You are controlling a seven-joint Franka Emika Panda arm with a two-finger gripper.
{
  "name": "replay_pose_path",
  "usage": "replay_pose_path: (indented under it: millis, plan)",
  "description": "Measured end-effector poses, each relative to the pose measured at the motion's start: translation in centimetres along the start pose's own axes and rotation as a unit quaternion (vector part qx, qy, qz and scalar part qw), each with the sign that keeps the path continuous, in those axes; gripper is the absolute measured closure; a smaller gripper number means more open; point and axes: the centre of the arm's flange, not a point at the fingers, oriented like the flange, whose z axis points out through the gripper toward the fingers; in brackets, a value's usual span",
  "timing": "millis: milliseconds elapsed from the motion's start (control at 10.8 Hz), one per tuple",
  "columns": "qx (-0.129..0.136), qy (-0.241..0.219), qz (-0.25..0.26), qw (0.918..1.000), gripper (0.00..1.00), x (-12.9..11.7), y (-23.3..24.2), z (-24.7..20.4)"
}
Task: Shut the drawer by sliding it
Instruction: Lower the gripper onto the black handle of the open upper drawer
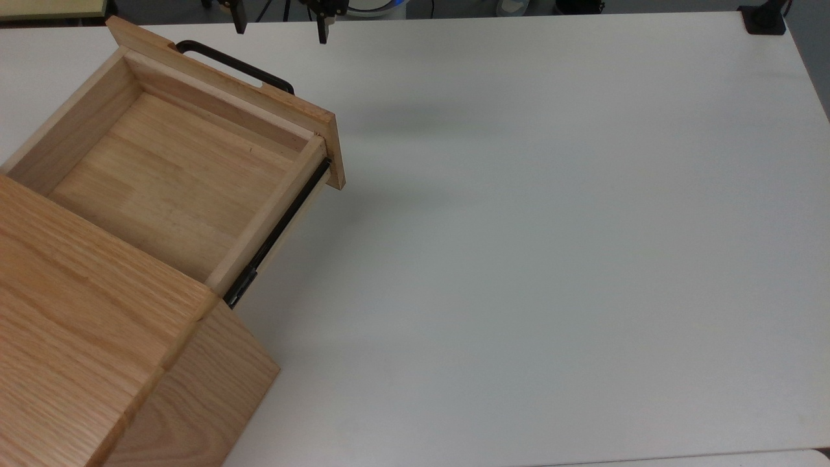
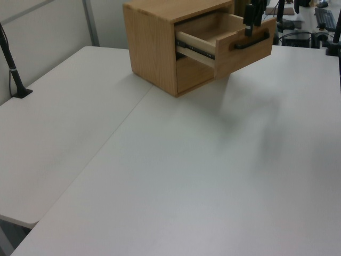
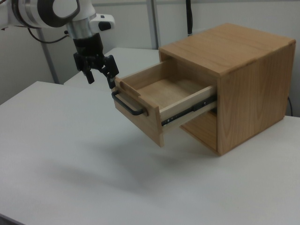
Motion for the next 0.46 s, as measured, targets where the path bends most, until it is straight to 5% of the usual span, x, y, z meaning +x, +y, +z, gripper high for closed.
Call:
replay_pose_path:
  millis: [277,462]
  plan:
    - [-0.011,-0.020,-0.052,0.9984,0.00,-0.5,0.7,0.2]
    - [-0.013,-0.033,-0.035,0.9988,0.08,-0.8,1.7,0.6]
